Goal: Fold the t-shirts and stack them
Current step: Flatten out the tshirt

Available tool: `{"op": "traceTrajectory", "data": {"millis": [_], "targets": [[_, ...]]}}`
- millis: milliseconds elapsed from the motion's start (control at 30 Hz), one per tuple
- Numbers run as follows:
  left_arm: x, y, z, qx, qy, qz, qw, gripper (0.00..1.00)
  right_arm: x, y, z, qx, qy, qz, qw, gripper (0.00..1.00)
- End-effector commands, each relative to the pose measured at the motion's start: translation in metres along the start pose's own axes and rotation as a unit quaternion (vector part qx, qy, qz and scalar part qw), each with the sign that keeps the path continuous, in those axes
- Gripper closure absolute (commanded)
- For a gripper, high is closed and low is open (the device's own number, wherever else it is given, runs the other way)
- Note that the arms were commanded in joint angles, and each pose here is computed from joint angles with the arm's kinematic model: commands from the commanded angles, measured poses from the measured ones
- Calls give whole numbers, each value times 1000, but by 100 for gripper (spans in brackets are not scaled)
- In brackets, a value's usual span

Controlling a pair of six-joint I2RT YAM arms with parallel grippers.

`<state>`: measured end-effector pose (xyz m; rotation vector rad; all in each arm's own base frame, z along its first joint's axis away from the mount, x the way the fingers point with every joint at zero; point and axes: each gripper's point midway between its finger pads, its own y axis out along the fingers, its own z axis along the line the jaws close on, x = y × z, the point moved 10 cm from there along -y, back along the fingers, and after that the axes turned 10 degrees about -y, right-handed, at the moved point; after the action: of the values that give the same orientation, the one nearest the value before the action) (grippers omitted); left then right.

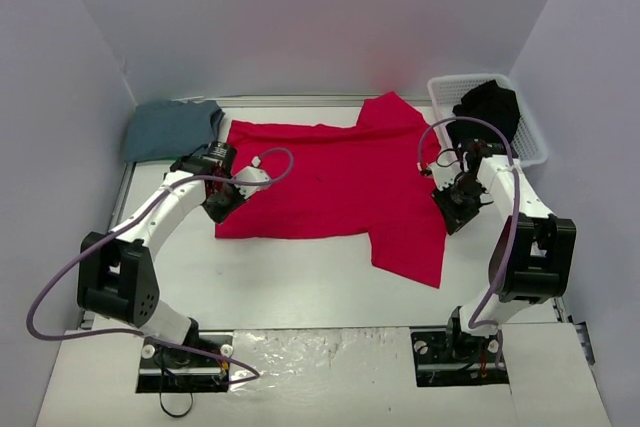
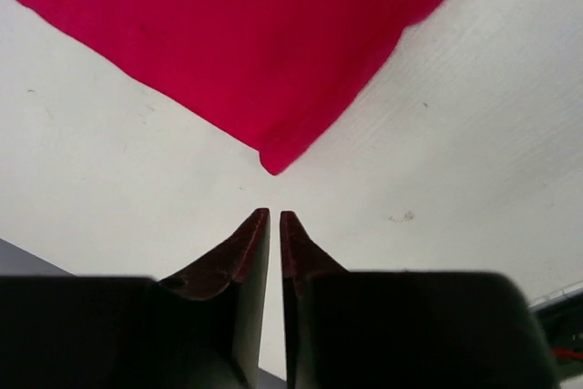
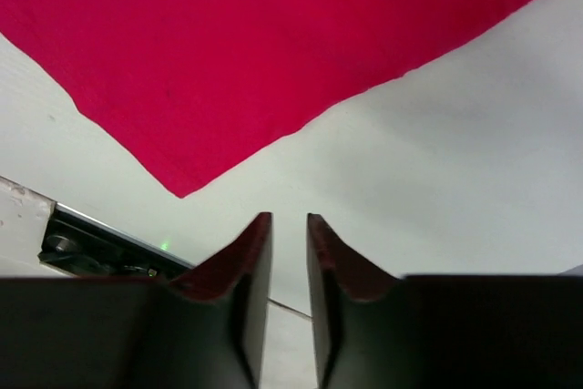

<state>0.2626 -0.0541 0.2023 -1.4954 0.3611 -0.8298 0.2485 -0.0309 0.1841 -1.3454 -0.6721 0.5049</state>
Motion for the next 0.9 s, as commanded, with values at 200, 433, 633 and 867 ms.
{"op": "traceTrajectory", "data": {"millis": [200, 433, 633, 867], "targets": [[30, 13, 21, 98, -118, -83, 985, 98, 18, 2, -19, 20, 7, -14, 1000, 100], [63, 39, 29, 75, -185, -101, 975, 98, 37, 11, -41, 24, 10, -15, 1000, 100], [68, 67, 30, 57, -188, -73, 978, 98, 45, 27, -51, 40, 9, -1, 999, 100], [58, 85, 21, 40, -183, -32, 982, 98, 48, 45, -54, 61, 5, 20, 998, 100]]}}
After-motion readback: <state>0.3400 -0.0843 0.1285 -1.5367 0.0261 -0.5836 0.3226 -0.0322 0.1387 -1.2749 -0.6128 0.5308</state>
